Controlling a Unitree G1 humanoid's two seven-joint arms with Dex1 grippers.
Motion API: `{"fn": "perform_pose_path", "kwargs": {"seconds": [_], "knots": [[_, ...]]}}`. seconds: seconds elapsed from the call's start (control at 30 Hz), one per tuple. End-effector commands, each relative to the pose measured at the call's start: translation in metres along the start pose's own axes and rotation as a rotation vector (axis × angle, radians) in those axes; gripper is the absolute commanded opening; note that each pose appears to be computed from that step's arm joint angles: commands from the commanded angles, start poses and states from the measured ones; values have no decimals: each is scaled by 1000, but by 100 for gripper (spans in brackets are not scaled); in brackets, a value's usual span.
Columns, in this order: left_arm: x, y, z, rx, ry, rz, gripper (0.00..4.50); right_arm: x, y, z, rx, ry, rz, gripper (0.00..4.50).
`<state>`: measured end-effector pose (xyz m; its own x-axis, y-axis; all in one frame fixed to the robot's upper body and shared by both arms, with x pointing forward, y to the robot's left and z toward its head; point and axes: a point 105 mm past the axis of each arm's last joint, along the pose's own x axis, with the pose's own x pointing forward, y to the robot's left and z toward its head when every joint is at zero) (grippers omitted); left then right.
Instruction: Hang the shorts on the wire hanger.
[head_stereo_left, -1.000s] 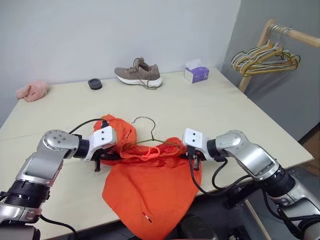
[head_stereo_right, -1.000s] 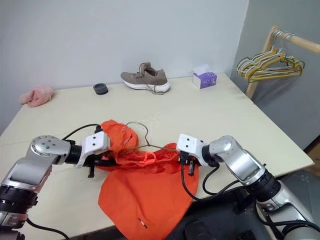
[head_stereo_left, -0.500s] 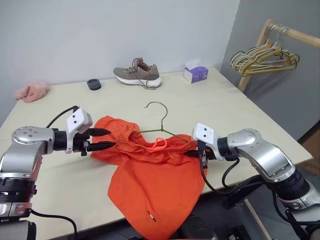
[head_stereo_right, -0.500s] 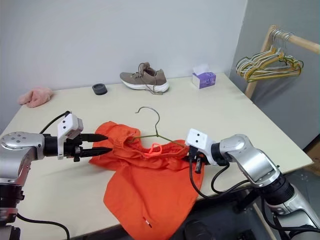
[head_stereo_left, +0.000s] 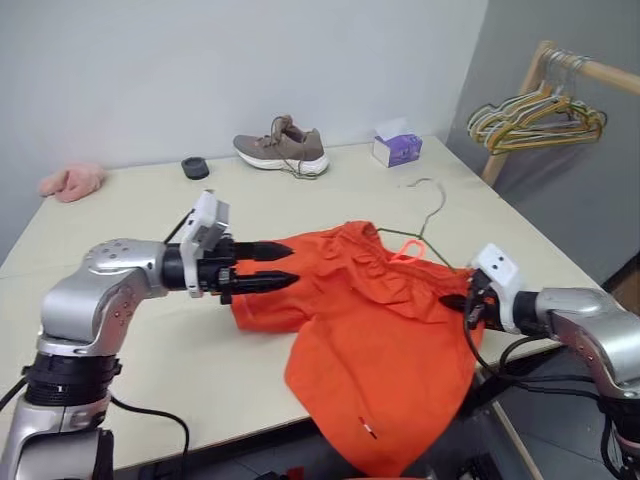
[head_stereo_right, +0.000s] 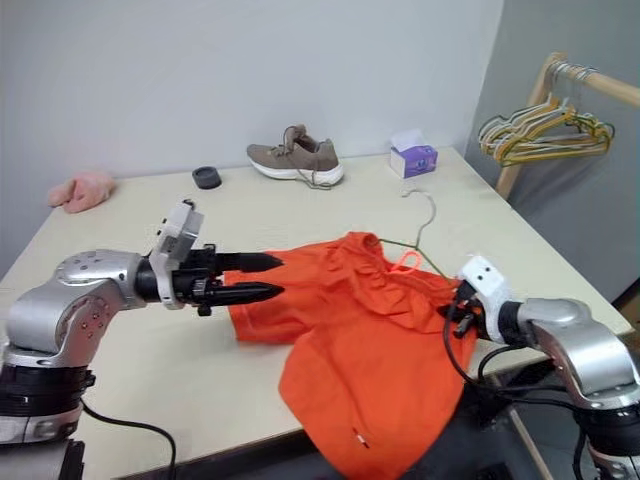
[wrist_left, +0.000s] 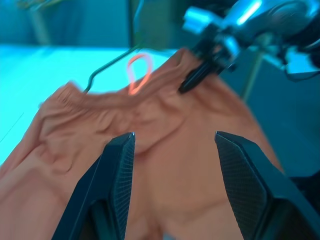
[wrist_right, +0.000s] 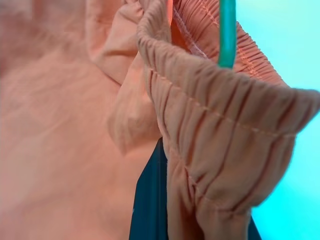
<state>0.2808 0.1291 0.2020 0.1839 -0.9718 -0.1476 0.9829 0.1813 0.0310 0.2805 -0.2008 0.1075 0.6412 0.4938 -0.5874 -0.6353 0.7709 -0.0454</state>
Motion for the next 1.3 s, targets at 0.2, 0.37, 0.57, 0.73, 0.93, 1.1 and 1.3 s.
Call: {"fn": "perform_pose_path", "kwargs": {"seconds": [0.2, 0.37, 0.57, 0.73, 0.93, 1.1, 1.3], "knots": [[53, -13, 34, 121, -163, -66, 269, -56, -51, -29, 173, -9, -416, 0], [69, -13, 46, 156, -255, -39, 269, -88, -78, -44, 233, 14, -667, 0], [86, -24, 52, 154, -300, -85, 269, -141, -116, -37, 247, -53, -998, 0], [95, -28, 61, 155, -347, -106, 269, -166, -134, -22, 241, -124, -1153, 0], [101, -30, 72, 156, -413, -120, 269, -191, -153, -14, 256, -177, -1306, 0], [105, -33, 79, 157, -479, -123, 269, -202, -166, -14, 281, -186, -1365, 0], [107, -35, 84, 148, -533, -117, 269, -206, -179, -21, 363, -188, -1401, 0]]}}
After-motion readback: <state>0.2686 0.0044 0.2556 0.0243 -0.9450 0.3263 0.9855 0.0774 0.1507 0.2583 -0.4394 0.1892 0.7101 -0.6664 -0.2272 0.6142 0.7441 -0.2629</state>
